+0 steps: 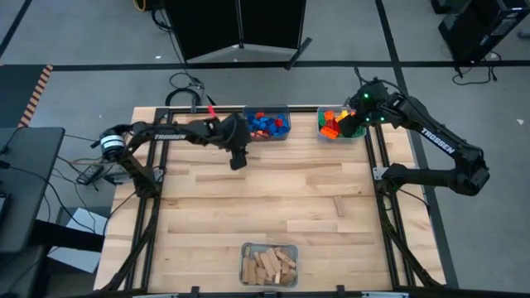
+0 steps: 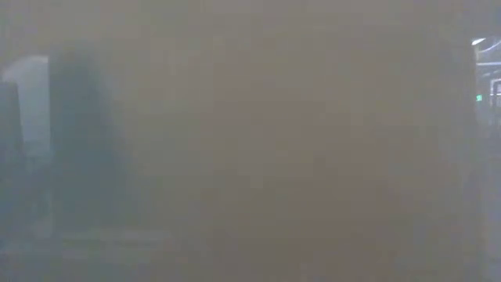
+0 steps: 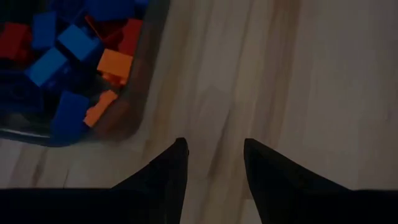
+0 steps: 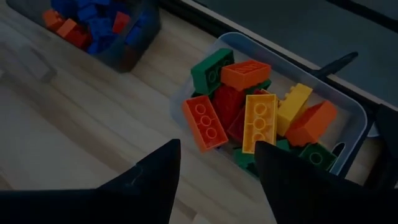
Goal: Sort blocks by size
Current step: Put the brown block into the gray bin
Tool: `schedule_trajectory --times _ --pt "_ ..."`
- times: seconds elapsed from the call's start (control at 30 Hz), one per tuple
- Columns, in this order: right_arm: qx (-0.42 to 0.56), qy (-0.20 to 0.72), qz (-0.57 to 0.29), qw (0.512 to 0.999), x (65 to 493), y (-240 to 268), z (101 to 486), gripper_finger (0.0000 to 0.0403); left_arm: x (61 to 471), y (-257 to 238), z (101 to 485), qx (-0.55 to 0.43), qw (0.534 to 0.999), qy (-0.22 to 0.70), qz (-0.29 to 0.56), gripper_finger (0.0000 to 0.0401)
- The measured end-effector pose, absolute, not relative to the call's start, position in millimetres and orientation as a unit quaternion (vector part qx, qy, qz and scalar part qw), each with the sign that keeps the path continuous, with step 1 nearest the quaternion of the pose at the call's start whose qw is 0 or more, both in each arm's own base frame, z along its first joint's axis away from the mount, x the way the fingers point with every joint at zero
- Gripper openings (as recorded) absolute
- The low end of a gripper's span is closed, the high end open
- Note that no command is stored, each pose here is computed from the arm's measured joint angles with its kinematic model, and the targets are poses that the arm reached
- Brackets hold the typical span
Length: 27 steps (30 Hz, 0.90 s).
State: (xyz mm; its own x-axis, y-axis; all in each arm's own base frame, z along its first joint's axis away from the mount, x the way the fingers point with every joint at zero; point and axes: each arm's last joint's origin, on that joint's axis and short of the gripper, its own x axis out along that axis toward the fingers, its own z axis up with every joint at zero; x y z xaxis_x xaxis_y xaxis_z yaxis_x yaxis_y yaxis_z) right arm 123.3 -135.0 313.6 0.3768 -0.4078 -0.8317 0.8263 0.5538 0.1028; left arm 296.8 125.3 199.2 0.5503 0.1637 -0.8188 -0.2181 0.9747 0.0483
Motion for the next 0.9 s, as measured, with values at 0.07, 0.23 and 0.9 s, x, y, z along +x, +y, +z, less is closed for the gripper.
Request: schedule_trajectory --times 0.07,0.23,0.9 --pt "0.263 0.397 -0.392 0.787 123 -135 314 0.0219 301 132 200 -0.031 0.877 0.470 0.097 0.0163" --pt "0.263 0.397 -0.392 0.787 123 -135 314 0.0220 324 145 195 -0.028 0.867 0.495 0.055 0.0163" --pt "0.257 0.402 -0.388 0.788 123 -135 313 0.0216 346 156 154 0.013 0.793 0.608 0.032 0.0163"
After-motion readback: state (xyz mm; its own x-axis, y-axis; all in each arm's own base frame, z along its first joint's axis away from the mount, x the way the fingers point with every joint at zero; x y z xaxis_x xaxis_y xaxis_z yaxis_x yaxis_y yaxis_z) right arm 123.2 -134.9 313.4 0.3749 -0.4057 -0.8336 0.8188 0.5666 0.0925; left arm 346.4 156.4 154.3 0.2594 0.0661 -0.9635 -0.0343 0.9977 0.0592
